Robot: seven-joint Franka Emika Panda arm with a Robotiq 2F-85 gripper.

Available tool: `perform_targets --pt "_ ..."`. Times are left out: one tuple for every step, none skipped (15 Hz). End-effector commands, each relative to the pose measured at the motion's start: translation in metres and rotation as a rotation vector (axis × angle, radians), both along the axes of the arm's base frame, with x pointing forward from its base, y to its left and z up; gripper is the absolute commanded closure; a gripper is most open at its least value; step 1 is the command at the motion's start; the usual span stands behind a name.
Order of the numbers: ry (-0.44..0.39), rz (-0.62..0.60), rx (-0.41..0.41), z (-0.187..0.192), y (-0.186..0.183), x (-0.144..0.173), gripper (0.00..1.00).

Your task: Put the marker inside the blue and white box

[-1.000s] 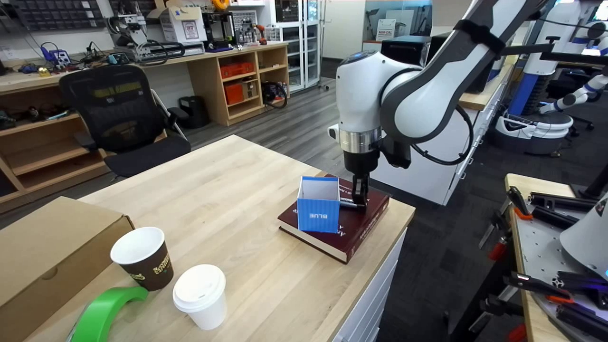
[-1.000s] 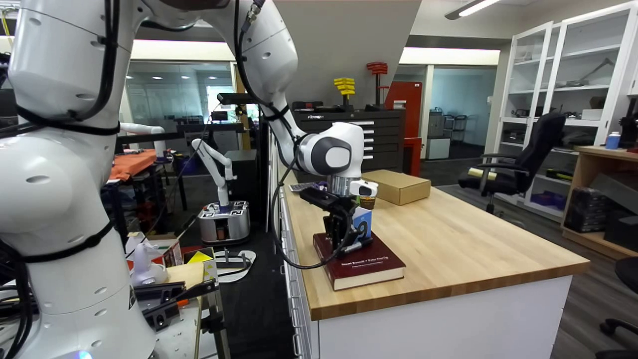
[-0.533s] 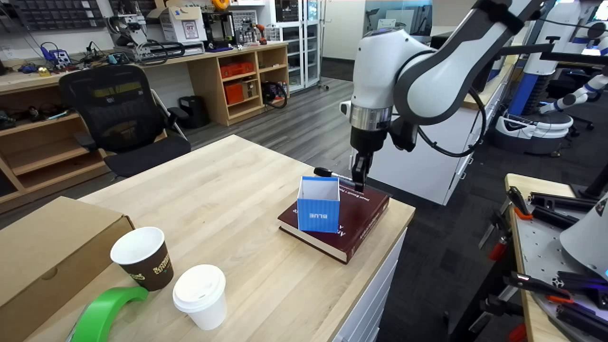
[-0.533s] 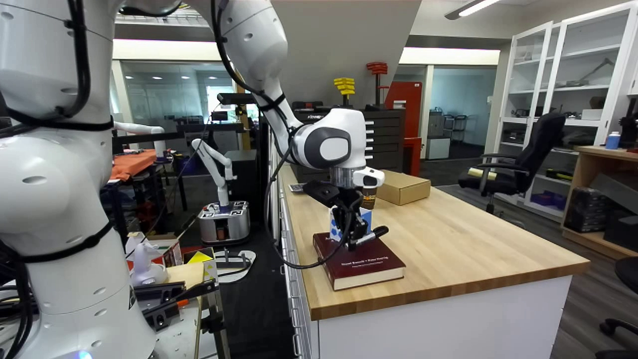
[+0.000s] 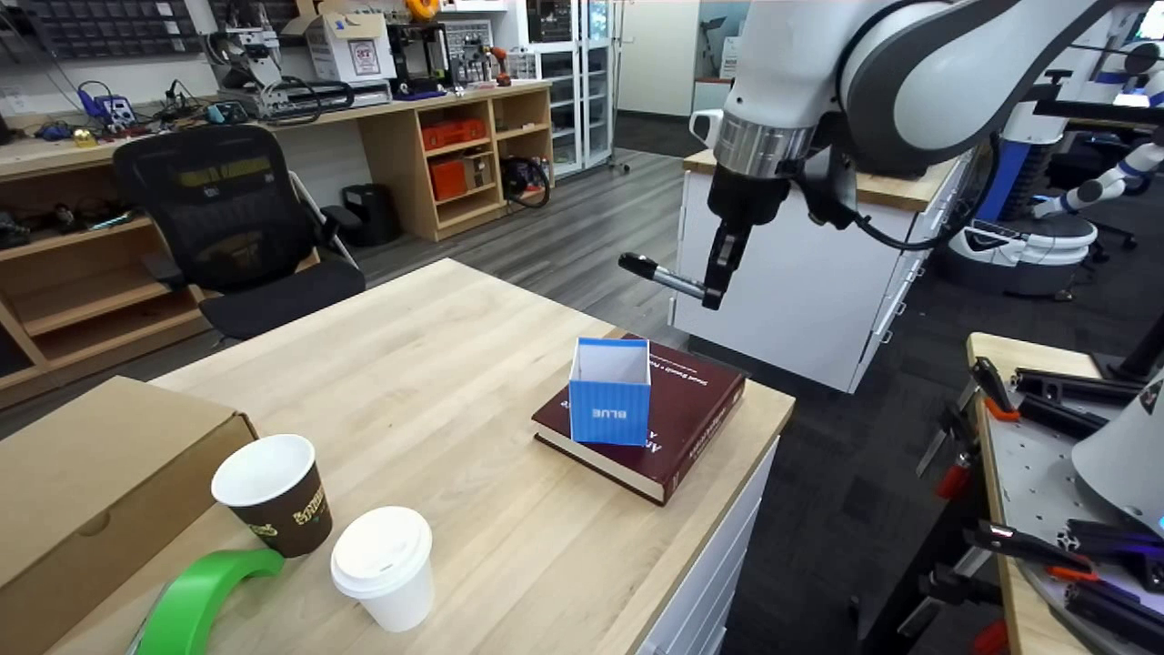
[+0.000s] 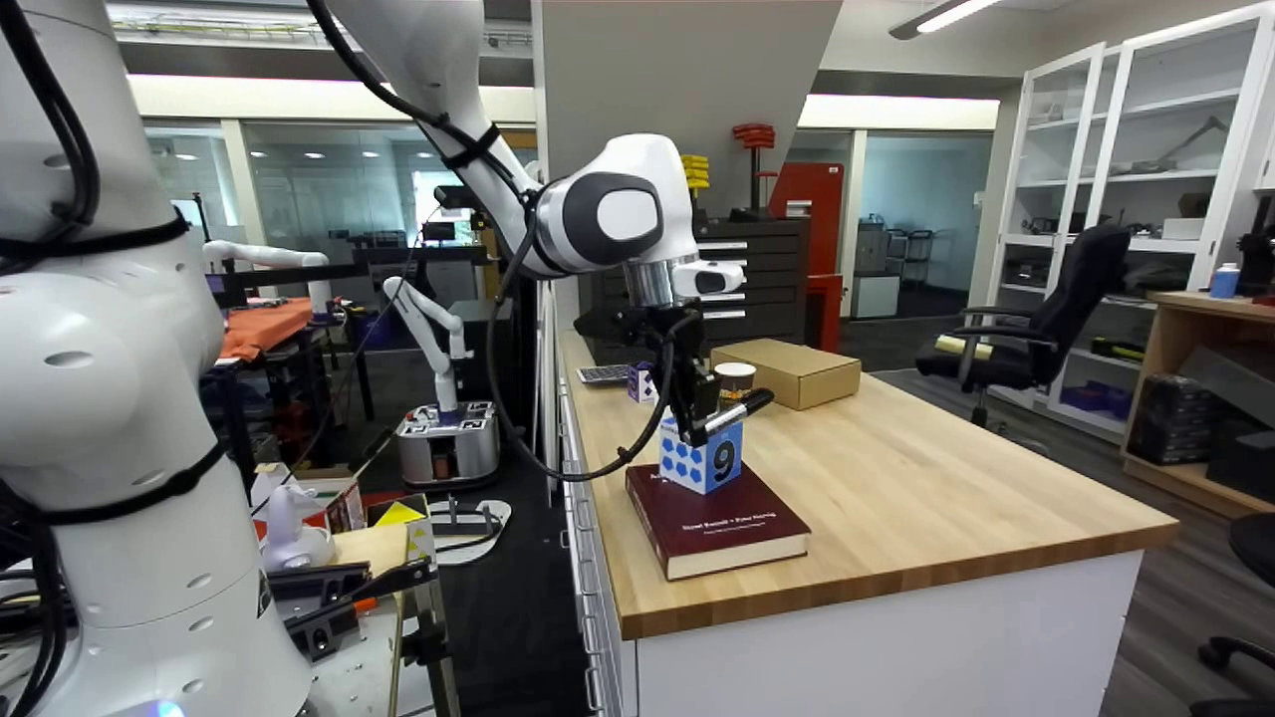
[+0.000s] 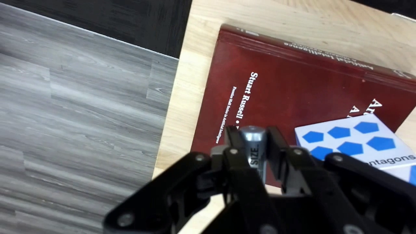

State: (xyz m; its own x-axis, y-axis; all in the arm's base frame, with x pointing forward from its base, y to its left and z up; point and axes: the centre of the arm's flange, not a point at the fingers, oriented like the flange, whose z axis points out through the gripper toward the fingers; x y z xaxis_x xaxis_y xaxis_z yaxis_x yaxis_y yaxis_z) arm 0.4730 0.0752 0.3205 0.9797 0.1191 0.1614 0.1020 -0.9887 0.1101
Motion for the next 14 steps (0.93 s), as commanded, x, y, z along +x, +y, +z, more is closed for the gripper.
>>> perform_targets --pt "0.050 0.061 -0.076 0.038 0.014 -0.011 0.94" --pt "0.080 0.078 -0.100 0.044 0.018 -0.011 0.94" --pt "0.119 0.101 -0.127 0.050 0.022 -0.010 0.93" --pt "0.148 0.118 -0.150 0.056 0.026 -0.009 0.93" --pt "0.185 0.140 -0.177 0.061 0.031 -0.006 0.93" --pt "0.219 0.162 -0.202 0.066 0.036 -0.003 0.93" --pt "0.252 0.176 -0.232 0.070 0.041 0.001 0.94" --pt "0.279 0.196 -0.255 0.075 0.047 0.005 0.93" --pt "0.307 0.220 -0.278 0.079 0.052 0.009 0.93" --pt "0.335 0.237 -0.303 0.083 0.057 0.013 0.94" --pt "0.364 0.256 -0.325 0.085 0.063 0.019 0.94" --pt "0.390 0.275 -0.344 0.087 0.067 0.024 0.93" --pt "0.417 0.288 -0.365 0.087 0.072 0.030 0.94" --pt "0.444 0.308 -0.379 0.085 0.076 0.037 0.93"
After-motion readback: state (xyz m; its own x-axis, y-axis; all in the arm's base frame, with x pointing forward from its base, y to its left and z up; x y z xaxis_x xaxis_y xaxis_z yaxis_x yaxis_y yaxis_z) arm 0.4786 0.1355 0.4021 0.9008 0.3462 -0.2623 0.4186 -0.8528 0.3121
